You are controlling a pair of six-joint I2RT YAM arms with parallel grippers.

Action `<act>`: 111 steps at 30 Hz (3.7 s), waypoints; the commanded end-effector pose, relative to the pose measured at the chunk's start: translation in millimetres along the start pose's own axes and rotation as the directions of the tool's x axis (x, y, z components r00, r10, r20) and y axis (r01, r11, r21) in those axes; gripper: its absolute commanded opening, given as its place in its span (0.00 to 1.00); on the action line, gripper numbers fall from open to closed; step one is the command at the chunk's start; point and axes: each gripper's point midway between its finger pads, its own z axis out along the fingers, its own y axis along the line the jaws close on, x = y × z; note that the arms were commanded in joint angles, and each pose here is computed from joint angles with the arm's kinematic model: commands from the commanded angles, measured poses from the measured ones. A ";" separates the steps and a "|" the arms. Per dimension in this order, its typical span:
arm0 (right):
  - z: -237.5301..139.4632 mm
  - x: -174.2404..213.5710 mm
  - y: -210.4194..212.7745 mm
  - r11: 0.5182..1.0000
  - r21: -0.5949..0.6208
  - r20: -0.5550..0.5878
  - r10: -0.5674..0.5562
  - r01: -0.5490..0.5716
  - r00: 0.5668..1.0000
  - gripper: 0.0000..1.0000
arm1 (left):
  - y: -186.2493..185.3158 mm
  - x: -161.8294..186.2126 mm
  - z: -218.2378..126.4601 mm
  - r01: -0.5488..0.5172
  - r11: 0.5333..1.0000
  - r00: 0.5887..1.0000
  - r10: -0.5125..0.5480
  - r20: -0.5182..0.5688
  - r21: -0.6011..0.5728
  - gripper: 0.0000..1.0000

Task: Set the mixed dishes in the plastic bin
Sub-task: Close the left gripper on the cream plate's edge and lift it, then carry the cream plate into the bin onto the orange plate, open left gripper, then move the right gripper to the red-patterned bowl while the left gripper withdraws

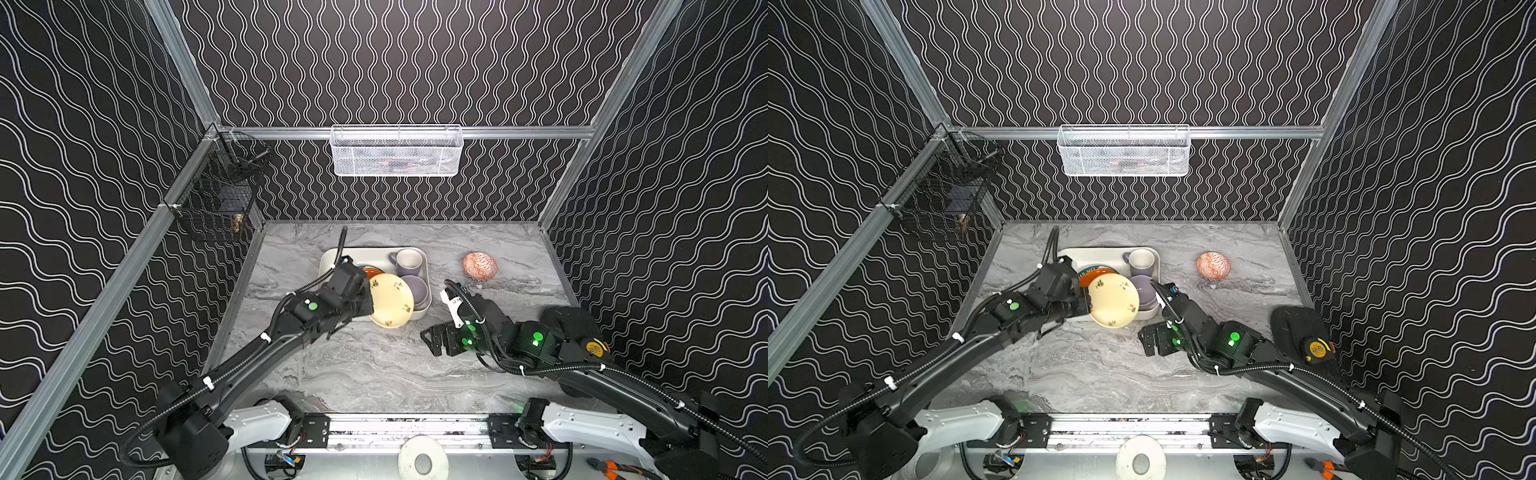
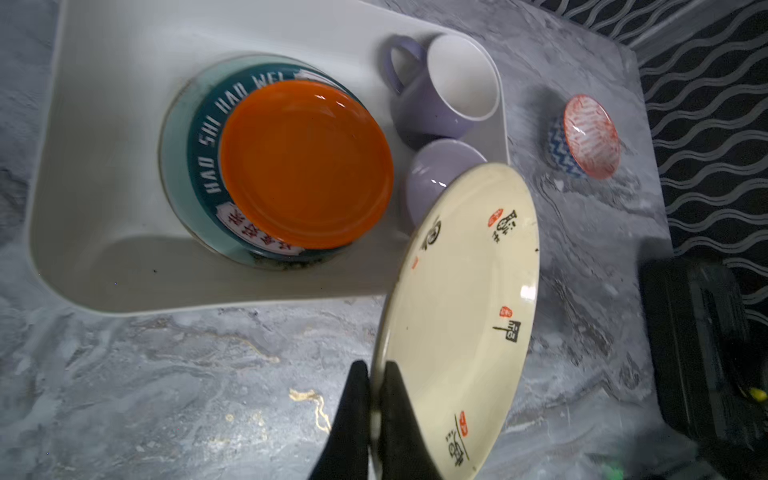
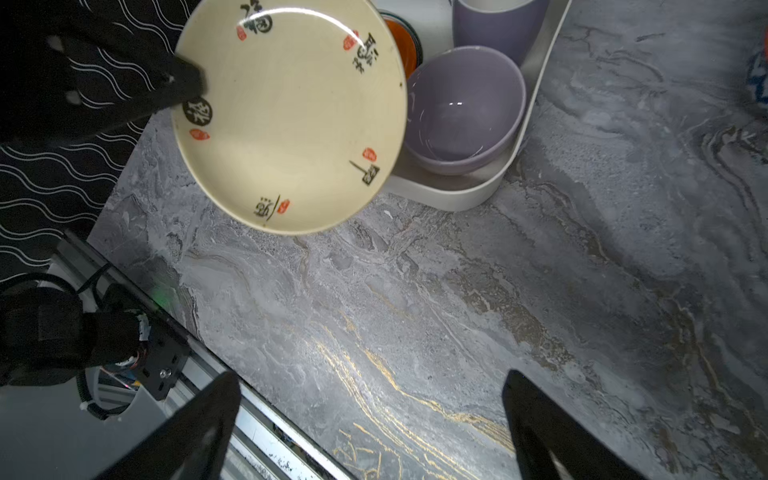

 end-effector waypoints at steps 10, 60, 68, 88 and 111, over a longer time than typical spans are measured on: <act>4.8 -28.2 -27.6 1.000 0.024 0.023 0.014 -0.015 1.000 0.99 | 43.1 -57.2 69.5 0.095 0.995 0.995 -0.095 -0.003 -0.031 0.00; 21.3 -38.4 -56.1 0.998 0.013 0.008 0.064 -0.064 0.998 0.99 | 76.4 -14.3 134.2 0.138 0.983 0.971 -0.158 -0.177 -0.120 0.63; 23.9 -46.0 -87.7 0.983 0.126 0.051 0.128 -0.134 0.990 0.99 | 45.4 -17.0 104.1 0.072 0.996 0.988 -0.079 -0.136 -0.058 0.80; 70.6 -104.5 -325.6 0.660 0.391 0.313 0.560 -0.641 0.767 0.93 | -58.3 39.1 -16.6 -0.280 0.909 0.960 0.260 0.102 0.310 0.99; 140.9 -81.7 -387.8 0.615 0.402 0.196 0.666 -0.678 0.720 0.37 | -65.5 31.6 -7.2 -0.348 0.901 0.937 0.343 0.067 0.259 0.99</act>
